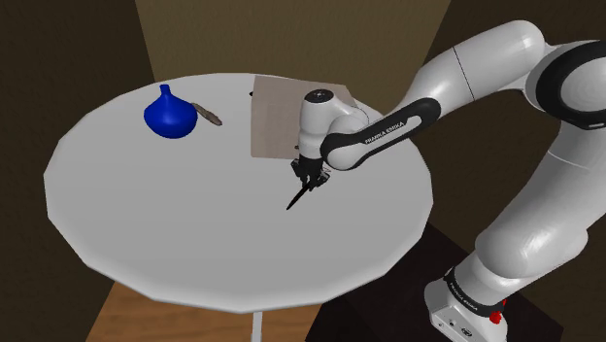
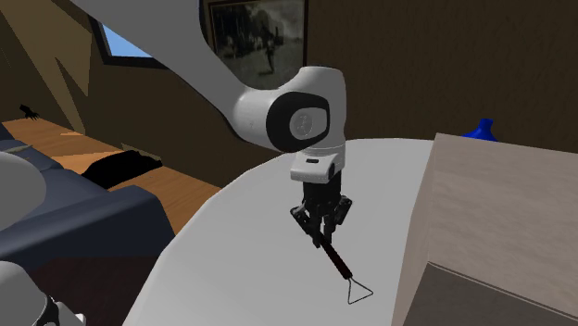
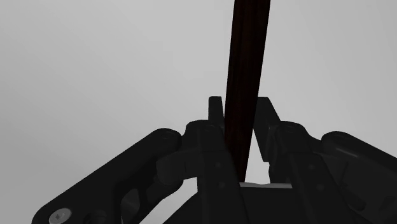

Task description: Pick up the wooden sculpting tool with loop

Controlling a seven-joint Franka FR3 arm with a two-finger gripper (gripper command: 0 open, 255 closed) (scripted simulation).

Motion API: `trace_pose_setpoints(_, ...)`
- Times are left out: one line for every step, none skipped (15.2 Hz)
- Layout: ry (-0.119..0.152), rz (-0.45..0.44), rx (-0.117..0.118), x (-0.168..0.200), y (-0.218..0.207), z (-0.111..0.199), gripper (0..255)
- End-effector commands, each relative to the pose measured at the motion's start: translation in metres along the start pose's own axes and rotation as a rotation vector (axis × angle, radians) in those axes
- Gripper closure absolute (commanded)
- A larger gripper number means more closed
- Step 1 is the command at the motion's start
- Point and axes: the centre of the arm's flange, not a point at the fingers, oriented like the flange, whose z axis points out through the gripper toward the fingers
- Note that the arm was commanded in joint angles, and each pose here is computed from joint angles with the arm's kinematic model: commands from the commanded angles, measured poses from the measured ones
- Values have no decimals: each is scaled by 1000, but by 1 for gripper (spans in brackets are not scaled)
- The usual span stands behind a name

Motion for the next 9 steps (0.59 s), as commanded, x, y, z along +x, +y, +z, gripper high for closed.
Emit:
trace_pose_setpoints(3, 1, -39, 1, 3, 1, 255)
trace_pose_setpoints(3, 1, -39, 1, 3, -4, 255)
trace_pose_setpoints(3, 1, -39, 2, 3, -9, 255)
trace_pose_setpoints(3, 1, -39, 3, 3, -14, 255)
trace_pose_setpoints(3, 1, -39, 4, 3, -20, 255)
trace_pose_setpoints(3, 1, -39, 5, 3, -25, 255)
trace_pose_setpoints(3, 1, -39, 5, 3, -30, 255)
trace_pose_setpoints(3, 1, -39, 6, 3, -35, 255)
trace_pose_setpoints(3, 1, -39, 7, 3, -41, 255)
